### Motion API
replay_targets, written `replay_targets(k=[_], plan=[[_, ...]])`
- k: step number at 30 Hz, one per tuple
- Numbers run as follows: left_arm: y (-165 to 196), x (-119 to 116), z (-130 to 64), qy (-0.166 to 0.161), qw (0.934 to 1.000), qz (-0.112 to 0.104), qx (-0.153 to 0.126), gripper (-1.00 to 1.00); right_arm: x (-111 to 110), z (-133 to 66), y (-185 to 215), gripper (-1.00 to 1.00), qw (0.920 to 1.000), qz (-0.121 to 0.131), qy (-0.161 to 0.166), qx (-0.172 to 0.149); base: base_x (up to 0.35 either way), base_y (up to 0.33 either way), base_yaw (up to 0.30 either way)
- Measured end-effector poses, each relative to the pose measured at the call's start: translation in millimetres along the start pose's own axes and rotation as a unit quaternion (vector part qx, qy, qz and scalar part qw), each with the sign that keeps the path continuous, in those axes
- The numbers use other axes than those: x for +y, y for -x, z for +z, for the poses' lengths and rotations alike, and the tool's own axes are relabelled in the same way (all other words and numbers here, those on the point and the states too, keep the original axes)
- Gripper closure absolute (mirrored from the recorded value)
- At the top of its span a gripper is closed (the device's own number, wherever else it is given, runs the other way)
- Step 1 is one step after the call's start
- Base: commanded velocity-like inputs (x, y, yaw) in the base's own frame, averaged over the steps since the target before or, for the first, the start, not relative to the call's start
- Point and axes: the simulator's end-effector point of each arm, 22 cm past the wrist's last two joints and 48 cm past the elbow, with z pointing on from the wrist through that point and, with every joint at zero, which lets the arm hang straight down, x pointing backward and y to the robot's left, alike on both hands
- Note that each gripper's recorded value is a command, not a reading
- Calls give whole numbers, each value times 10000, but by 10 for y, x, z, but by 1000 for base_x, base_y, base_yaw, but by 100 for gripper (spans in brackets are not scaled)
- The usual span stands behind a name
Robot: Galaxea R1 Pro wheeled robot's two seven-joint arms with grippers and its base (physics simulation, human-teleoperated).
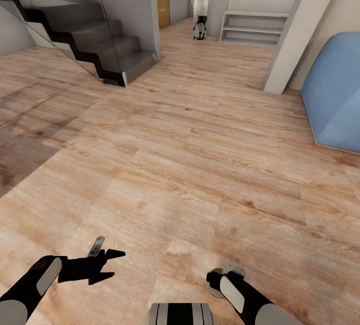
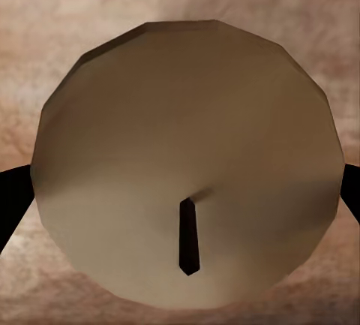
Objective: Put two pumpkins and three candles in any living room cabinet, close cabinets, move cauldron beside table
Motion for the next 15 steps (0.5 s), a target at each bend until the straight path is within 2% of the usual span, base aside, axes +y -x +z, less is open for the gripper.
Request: replay_targets(k=[4, 5, 15], plan=[[1, -1, 0, -1, 10000, 2, -1, -100, 0, 0, -1, -100, 10000, 4, 0, 1, 0, 0, 0], [0, -1, 0, 0, 10000, 1, 0, -100, 0, 0, -1, 100, 10000, 4, 0, 1, 0, 0, 0], [3, -5, 0, -10, 10000, -2, -4, -100, -11, 2, 1, 100, 10000, 9, -6, 2, 0, 0, 0]])
